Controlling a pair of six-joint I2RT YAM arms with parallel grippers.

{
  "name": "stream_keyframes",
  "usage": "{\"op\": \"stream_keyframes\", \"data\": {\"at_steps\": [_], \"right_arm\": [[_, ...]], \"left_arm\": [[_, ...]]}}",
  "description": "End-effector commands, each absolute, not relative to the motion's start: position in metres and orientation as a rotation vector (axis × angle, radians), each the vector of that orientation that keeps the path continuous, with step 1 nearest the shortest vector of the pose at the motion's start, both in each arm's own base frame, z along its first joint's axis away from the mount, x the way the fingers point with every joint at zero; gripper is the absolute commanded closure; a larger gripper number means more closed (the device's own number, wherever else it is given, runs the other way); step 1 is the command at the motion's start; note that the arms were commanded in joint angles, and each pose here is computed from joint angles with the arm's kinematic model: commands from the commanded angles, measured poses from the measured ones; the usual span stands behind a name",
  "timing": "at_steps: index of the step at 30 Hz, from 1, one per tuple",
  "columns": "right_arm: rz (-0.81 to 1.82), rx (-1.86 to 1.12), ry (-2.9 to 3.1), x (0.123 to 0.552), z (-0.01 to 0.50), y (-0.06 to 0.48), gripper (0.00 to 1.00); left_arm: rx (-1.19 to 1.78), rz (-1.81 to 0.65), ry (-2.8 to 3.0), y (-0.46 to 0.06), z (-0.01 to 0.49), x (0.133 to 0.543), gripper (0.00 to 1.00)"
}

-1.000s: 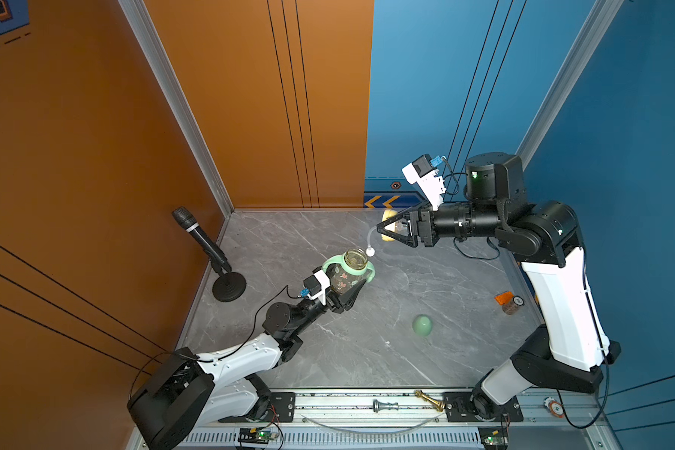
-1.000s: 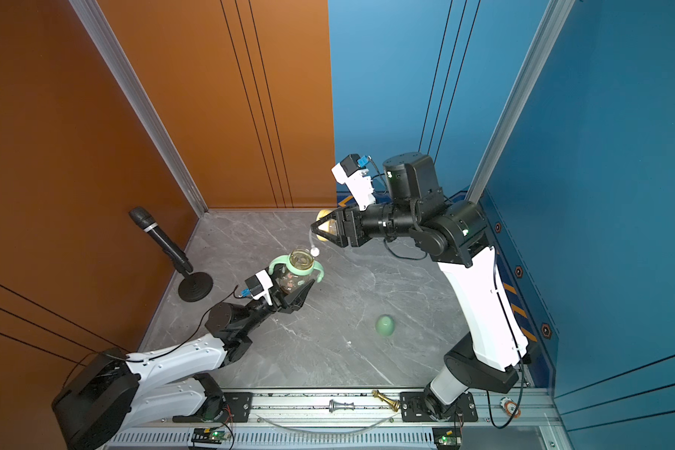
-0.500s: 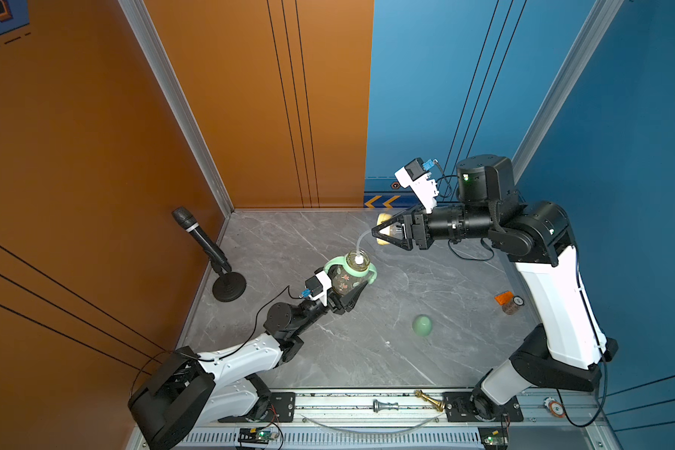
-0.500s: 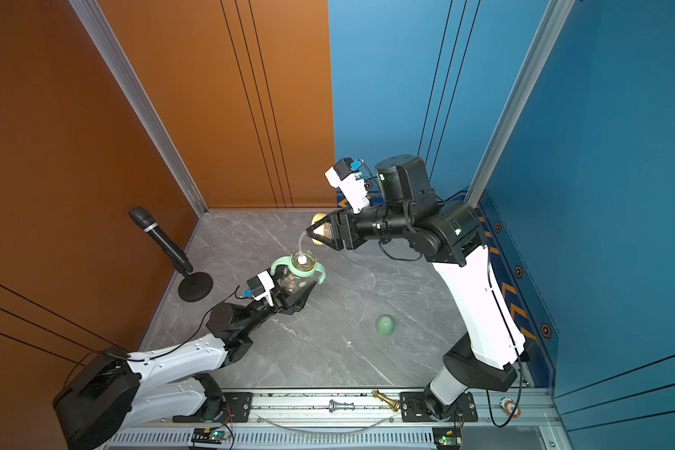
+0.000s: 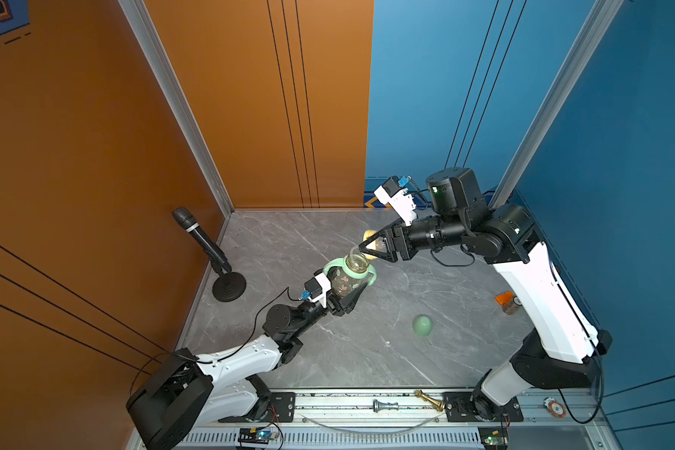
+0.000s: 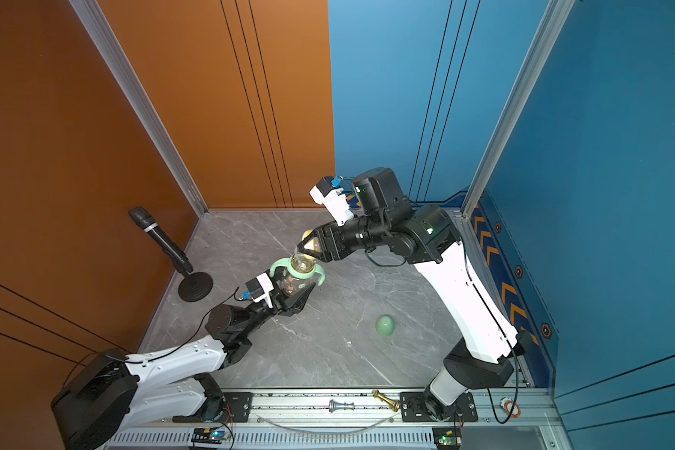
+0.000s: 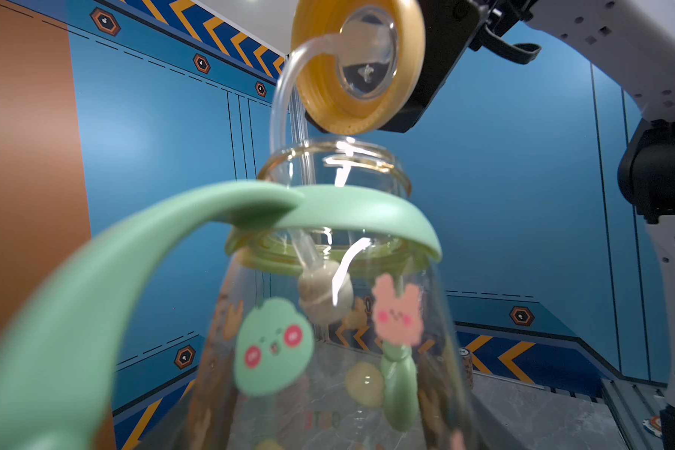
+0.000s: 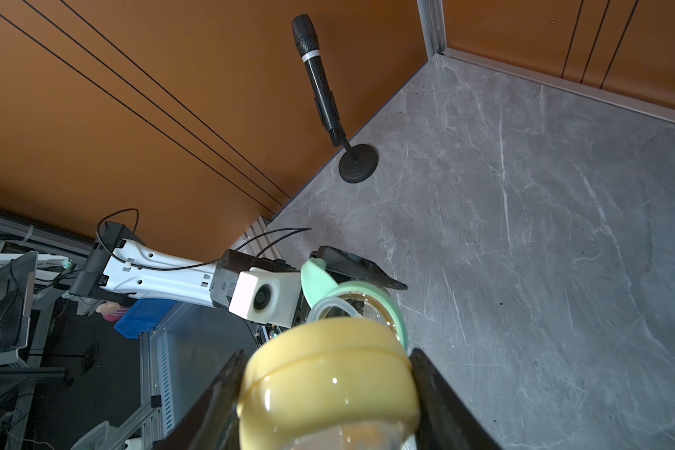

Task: Assemble the baby bottles
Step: Close the nipple on the baby bottle.

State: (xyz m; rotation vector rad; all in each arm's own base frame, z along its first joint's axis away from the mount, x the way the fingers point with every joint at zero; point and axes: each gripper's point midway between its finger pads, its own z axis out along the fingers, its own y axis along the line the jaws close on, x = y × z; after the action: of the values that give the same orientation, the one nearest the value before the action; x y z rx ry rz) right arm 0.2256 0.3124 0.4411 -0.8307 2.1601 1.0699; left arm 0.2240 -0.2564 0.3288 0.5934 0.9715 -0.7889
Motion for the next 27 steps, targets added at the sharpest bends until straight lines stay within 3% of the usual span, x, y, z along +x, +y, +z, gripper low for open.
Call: {"op": "stream_keyframes", "data": {"at_steps": [1,11,27], "right_arm": [[1.045,-0.895,2.168,0.219,0.431,0.311,0.52],[0.869,-1.046,2.393,0.21,0.367,0.315,0.51],[0.773,-1.126,2.483,0.205,0.336,0.32,0.5]], "left_arm": [[0.58,-0.773,0.93,-0.25,0.336,0.217,0.8],[0.639,-0.802,0.97,-0.254,0.312,0.209,0.8],[0.755,-0.829,0.973,-0.272,0.29,0.192,0.82]]}}
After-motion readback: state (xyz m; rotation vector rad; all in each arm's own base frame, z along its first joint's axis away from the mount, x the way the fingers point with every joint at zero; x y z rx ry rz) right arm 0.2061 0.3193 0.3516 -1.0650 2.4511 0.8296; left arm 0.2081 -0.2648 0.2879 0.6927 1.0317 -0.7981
